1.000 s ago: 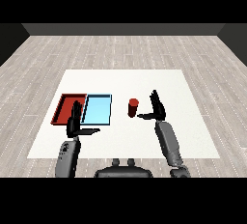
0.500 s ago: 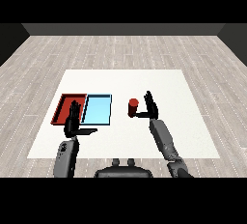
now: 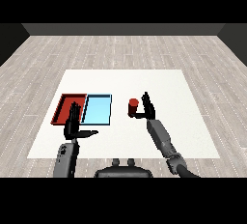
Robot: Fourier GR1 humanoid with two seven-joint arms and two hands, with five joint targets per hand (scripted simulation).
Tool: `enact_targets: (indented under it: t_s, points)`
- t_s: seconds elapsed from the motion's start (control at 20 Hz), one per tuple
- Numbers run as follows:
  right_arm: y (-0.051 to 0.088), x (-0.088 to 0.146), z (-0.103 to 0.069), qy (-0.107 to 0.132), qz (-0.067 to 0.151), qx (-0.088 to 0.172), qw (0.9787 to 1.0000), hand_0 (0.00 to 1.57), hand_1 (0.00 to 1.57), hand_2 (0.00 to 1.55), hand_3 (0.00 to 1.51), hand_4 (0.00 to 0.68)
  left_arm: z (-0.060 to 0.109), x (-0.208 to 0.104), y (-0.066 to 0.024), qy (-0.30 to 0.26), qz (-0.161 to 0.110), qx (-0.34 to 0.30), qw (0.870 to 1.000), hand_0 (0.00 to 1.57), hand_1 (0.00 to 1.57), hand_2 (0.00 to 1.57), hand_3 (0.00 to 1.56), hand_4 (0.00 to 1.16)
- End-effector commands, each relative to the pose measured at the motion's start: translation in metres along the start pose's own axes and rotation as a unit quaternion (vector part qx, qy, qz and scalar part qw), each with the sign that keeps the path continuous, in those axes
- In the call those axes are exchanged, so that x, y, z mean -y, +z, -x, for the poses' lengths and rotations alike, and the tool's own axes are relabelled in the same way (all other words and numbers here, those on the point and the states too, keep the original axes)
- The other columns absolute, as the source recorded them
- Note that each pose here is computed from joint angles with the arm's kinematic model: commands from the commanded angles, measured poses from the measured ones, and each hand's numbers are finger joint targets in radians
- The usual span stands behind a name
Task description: Pick the red can and put it in the red box
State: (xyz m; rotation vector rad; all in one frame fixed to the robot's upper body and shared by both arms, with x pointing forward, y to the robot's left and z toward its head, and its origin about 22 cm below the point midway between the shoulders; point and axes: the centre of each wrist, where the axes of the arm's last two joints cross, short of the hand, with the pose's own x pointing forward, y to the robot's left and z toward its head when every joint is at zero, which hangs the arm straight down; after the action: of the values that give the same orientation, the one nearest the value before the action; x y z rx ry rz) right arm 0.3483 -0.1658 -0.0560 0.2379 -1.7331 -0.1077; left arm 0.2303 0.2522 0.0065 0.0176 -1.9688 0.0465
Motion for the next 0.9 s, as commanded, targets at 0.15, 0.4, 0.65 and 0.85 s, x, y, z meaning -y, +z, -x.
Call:
enact_targets:
  t_s: [0.15, 0.4, 0.65, 0.85]
  points:
    - [-0.006, -0.007, 0.006, -0.008, 0.011, -0.004, 0.9999, 0.00, 0.00, 0.00, 0.00, 0.000, 0.004, 0.010, 0.0063, 0.009, 0.003, 0.004, 1.000, 0.00, 0.00, 0.00, 0.00, 0.00]
    - [-0.010, -0.006, 0.018, -0.010, 0.003, -0.020, 0.9998, 0.00, 0.00, 0.00, 0.00, 0.000, 0.002, -0.008, -0.0043, -0.008, 0.000, 0.005, 1.000, 0.00, 0.00, 0.00, 0.00, 0.00]
    - [-0.021, -0.006, 0.007, -0.014, 0.005, -0.012, 0.9998, 0.00, 0.00, 0.00, 0.00, 0.000, -0.015, -0.009, -0.0088, 0.006, -0.005, -0.001, 1.000, 0.00, 0.00, 0.00, 0.00, 0.00]
    - [-0.010, -0.010, 0.016, -0.020, 0.001, -0.018, 0.9996, 0.00, 0.00, 0.00, 0.00, 0.000, -0.012, -0.005, -0.0198, 0.006, -0.005, -0.001, 1.000, 0.00, 0.00, 0.00, 0.00, 0.00]
